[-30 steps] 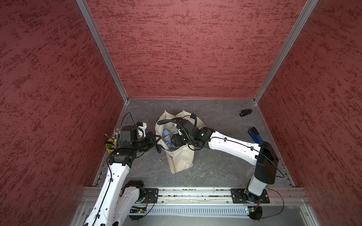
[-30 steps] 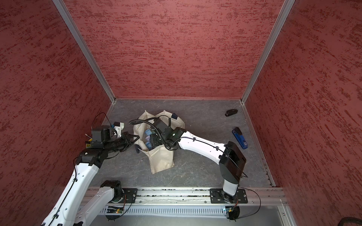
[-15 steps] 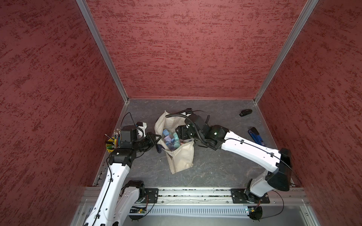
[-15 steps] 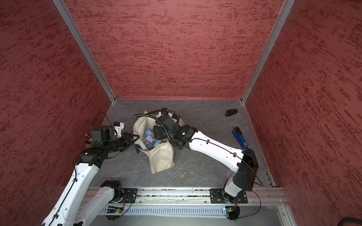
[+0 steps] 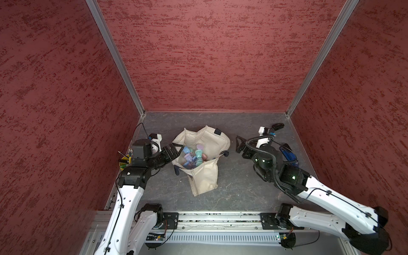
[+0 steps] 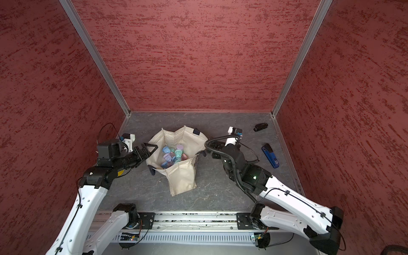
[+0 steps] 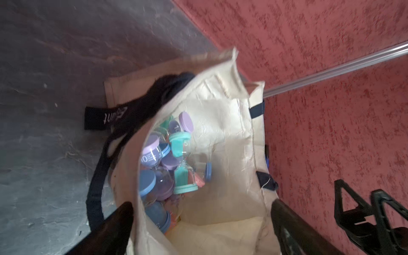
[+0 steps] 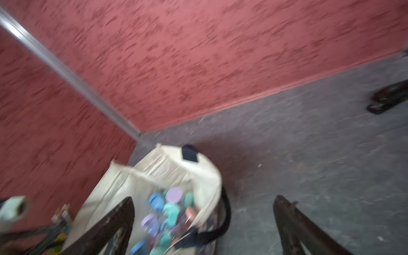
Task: Put the hourglass into the canvas bag
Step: Place the hourglass in the canvas bag, then reset both arms
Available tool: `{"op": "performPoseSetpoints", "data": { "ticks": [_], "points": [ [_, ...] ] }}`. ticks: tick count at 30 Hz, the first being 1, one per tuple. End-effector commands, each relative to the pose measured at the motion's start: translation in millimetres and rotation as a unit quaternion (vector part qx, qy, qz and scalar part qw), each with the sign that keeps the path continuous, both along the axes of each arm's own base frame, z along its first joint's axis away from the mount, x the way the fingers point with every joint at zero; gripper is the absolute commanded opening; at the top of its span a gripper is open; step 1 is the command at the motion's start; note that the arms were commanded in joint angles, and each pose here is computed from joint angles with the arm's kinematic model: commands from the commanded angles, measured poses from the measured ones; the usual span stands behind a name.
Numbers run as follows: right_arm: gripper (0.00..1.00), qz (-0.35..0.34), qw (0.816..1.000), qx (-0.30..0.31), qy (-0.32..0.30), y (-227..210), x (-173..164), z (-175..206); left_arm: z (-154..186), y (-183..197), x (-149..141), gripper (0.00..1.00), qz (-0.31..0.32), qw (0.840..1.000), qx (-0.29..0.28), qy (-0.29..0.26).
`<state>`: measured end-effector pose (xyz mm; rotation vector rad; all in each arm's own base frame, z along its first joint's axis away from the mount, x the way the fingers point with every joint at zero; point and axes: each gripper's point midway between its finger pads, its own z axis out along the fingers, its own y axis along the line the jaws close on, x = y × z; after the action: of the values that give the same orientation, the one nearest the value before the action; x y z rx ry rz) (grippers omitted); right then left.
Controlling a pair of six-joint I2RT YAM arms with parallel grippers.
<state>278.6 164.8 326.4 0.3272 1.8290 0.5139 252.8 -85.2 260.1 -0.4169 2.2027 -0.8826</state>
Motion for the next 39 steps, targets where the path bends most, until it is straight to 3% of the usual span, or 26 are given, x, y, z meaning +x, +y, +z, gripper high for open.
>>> {"op": "performPoseSetpoints", "data": {
  "ticks": [1, 4, 6, 8, 12, 14, 16, 23, 26, 27, 31, 33, 37, 39],
  "points": [
    [0.98, -0.058, 0.997, 0.009, 0.052, -46, 30, -28, 13, 37, 4, 1.0, 0.061, 0.992, 0.106, -0.035],
    [0.99, -0.084, 0.988, -0.017, 0.13, -77, 59, -83, 22, 75, 15, 1.0, 0.134, 0.97, 0.192, -0.061],
    [0.99, -0.137, 0.98, -0.04, 0.14, -105, 72, -103, 17, 116, 21, 1.0, 0.225, 0.94, 0.253, -0.049],
    [0.99, -0.188, 0.974, -0.049, 0.115, -129, 80, -110, 4, 148, 28, 1.0, 0.288, 0.911, 0.294, -0.036],
    [0.99, -0.256, 0.964, -0.07, 0.012, -158, 80, -96, -38, 173, 46, 1.0, 0.345, 0.883, 0.313, -0.053],
    [0.99, -0.295, 0.95, -0.098, -0.027, -176, 73, -97, -56, 181, 52, 1.0, 0.363, 0.874, 0.315, -0.076],
    [0.99, -0.345, 0.931, -0.115, -0.027, -202, 67, -106, -69, 189, 55, 1.0, 0.382, 0.865, 0.313, -0.096],
    [0.99, -0.441, 0.883, -0.159, -0.002, -270, 51, -158, -106, 196, 87, 1.0, 0.343, 0.873, 0.336, -0.087],
    [0.99, -0.406, 0.895, -0.179, -0.036, -262, 55, -165, -114, 197, 99, 1.0, 0.342, 0.874, 0.324, -0.118],
    [0.99, -0.377, 0.907, -0.183, -0.051, -254, 62, -163, -116, 195, 104, 1.0, 0.329, 0.88, 0.32, -0.122],
    [0.99, -0.306, 0.922, -0.218, -0.089, -237, 82, -161, -128, 173, 122, 1.0, 0.264, 0.908, 0.295, -0.135],
    [0.99, -0.242, 0.94, -0.226, -0.077, -222, 102, -168, -130, 157, 131, 1.0, 0.23, 0.921, 0.273, -0.156],
    [0.99, -0.181, 0.952, -0.22, -0.113, -207, 97, -167, -132, 128, 146, 1.0, 0.154, 0.925, 0.294, -0.186],
    [0.99, -0.181, 0.948, -0.217, -0.147, -206, 86, -163, -137, 101, 153, 1.0, 0.088, 0.926, 0.307, -0.204]
  ]
}}
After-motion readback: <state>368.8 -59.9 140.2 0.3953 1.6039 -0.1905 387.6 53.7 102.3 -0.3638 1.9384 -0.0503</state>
